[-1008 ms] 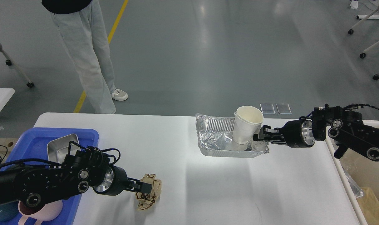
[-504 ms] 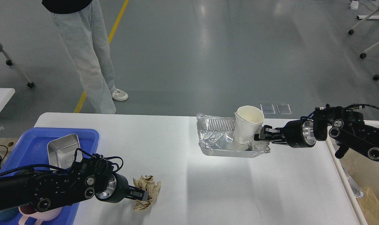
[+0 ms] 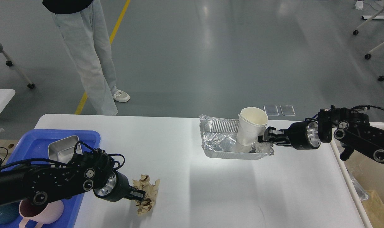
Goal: Tidy desktop
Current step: 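Lower the left gripper to the crumpled brown paper and grasp it, then lift the crumpled paper and swing it over the foil tray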
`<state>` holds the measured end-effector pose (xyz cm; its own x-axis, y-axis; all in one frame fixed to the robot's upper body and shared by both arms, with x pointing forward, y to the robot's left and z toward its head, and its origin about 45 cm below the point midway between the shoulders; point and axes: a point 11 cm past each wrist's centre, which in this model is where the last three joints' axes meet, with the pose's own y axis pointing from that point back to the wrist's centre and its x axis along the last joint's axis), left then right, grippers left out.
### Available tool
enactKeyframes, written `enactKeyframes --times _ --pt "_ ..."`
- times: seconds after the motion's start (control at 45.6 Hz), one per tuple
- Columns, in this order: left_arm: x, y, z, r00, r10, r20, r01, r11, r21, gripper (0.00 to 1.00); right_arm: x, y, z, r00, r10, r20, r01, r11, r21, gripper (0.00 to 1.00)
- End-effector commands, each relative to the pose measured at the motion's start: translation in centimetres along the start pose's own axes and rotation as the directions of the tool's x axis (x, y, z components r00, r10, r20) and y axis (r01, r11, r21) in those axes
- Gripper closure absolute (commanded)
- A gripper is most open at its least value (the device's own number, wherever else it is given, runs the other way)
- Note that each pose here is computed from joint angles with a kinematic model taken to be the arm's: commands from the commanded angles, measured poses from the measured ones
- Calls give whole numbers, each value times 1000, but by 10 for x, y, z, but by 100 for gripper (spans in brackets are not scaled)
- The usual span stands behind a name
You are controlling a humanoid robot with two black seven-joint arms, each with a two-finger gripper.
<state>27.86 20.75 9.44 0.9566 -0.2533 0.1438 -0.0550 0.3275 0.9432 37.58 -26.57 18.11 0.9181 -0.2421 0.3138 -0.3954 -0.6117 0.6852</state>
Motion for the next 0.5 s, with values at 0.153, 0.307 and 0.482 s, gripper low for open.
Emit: enactKeyframes --times 0.153,0.307,0.482 --pt "24 67 -17 997 72 -16 -73 997 -20 100 2 3 2 1000 6 0 -6 1000 -6 100" --pt "40 151 -42 982 184 -50 -184 983 -11 100 2 3 2 1000 6 0 -6 1000 -6 100" --pt "59 255 -55 947 307 -91 -312 949 -40 100 3 3 0 1000 8 -3 -8 1000 -3 100"
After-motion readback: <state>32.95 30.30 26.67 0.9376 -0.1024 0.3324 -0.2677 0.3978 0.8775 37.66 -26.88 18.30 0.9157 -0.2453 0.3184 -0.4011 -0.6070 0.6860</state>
